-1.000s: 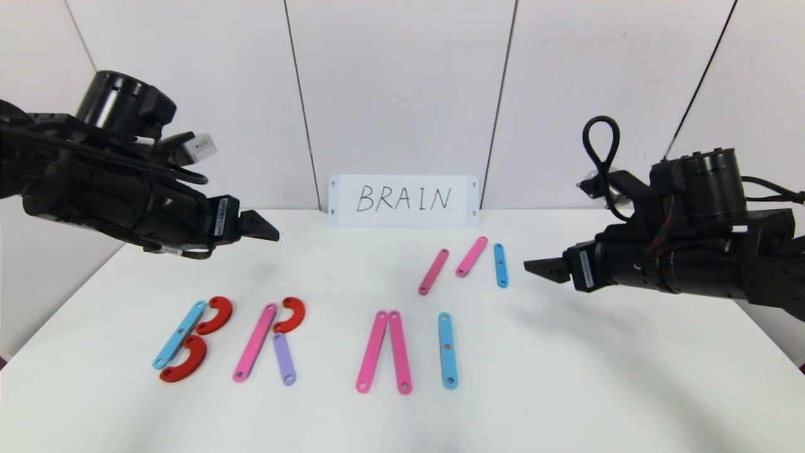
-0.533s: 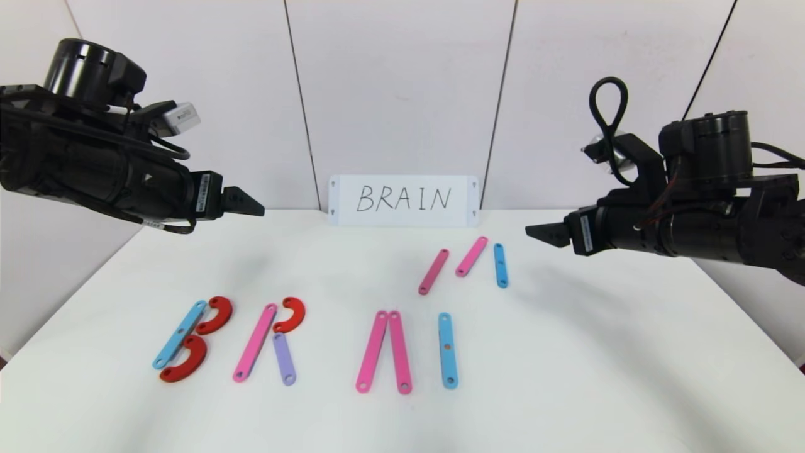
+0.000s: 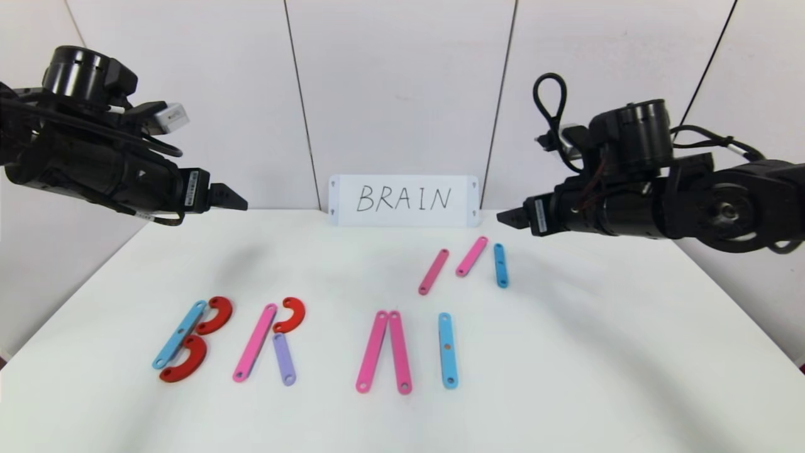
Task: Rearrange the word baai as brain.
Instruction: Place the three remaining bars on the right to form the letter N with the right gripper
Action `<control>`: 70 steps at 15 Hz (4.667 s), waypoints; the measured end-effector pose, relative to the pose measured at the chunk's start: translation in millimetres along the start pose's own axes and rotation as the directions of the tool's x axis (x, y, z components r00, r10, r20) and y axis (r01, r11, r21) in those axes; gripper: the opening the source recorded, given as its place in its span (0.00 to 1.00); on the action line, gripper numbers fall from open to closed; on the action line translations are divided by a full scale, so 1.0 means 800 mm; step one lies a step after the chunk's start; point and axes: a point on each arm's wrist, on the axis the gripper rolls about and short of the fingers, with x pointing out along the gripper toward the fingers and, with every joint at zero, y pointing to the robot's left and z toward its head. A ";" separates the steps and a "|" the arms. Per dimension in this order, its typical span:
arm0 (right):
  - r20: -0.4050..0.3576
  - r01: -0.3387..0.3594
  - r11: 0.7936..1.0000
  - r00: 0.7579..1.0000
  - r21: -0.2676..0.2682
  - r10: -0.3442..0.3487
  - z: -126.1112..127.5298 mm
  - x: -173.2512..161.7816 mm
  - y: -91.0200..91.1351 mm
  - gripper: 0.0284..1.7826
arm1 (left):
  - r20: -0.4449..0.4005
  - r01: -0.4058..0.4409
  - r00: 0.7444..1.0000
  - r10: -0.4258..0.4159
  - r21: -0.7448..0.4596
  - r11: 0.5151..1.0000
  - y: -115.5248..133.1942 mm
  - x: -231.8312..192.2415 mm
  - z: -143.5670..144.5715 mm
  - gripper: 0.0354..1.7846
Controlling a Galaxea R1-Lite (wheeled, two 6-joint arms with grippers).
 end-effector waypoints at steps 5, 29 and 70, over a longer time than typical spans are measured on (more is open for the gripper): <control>-0.004 0.072 0.992 0.997 0.106 -0.072 0.004 0.060 0.037 0.97 | -0.004 0.047 0.999 -0.047 -0.001 0.999 -0.001 0.005 0.000 0.97; -0.165 0.135 0.965 0.981 0.226 -0.099 -0.071 0.177 0.069 0.97 | -0.006 0.080 0.997 -0.080 -0.001 0.997 -0.002 0.005 -0.001 0.97; -0.237 0.203 0.944 0.961 0.259 -0.142 -0.093 0.069 0.080 0.16 | -0.014 0.090 0.996 -0.090 0.005 0.996 -0.006 0.008 -0.002 0.97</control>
